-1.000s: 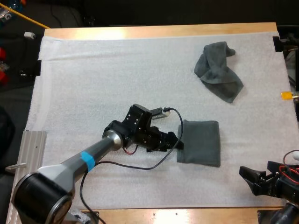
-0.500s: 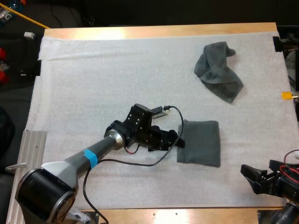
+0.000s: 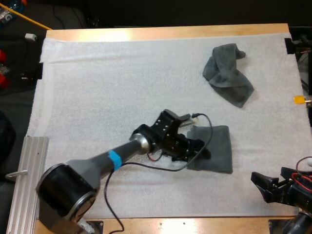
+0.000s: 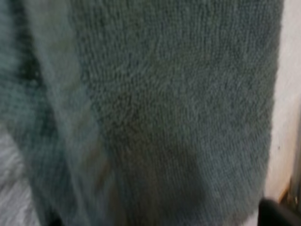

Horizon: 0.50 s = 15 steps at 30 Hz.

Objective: Pick towel from pile, fold and stack

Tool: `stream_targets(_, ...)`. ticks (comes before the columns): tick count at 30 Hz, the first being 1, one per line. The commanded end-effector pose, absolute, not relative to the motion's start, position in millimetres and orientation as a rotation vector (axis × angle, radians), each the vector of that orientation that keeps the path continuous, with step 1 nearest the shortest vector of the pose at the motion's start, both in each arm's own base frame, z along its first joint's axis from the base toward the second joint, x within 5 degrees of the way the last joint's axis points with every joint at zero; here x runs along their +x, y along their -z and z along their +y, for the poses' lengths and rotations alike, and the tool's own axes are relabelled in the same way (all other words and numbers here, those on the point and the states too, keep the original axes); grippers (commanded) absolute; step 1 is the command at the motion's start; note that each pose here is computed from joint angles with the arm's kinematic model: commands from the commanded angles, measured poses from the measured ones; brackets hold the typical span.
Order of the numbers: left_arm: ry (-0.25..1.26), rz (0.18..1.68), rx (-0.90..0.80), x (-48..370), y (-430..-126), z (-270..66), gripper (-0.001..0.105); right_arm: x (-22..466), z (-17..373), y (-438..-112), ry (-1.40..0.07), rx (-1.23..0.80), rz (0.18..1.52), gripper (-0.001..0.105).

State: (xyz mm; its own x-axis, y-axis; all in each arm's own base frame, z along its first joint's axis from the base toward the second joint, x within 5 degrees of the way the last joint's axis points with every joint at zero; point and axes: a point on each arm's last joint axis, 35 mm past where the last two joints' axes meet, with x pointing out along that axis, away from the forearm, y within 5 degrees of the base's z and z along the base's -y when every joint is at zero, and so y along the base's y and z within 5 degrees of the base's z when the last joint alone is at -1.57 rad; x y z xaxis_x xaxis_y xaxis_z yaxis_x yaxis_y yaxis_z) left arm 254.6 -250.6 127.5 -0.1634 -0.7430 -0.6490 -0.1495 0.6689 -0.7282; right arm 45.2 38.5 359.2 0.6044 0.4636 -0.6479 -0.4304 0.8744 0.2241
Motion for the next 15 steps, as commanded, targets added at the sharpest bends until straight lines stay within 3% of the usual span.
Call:
stream_targets(1, 0.612, 1.683, -0.734, 255.2, -129.2, -255.0, 0.071, 44.6, 37.8, -362.1, -0.515, 0.054, 0.749, 0.085)
stream_targets(4, 0.623, 1.678, -0.741, 257.7, -132.8, -259.7, 0.07, 44.6, 37.8, -362.1, -0.515, 0.054, 0.749, 0.085)
stream_targets(7, 0.627, 1.674, -0.743, 258.8, -134.3, -260.7, 0.054, 44.6, 37.8, -362.1, -0.515, 0.054, 0.749, 0.085)
stream_targets(10, 0.627, 1.678, -0.743, 258.6, -134.3, -260.6, 0.019, 44.6, 37.8, -362.1, -0.515, 0.054, 0.749, 0.085)
stream_targets(11, 0.63, 1.68, -0.745, 258.4, -134.4, -260.6, 0.002, 44.6, 37.8, -362.1, -0.515, 0.054, 0.749, 0.085)
stream_targets(15, 0.679, 1.691, -0.737, 258.1, -135.6, -259.8, 0.0, 44.6, 37.8, -362.1, -0.515, 0.054, 0.749, 0.085)
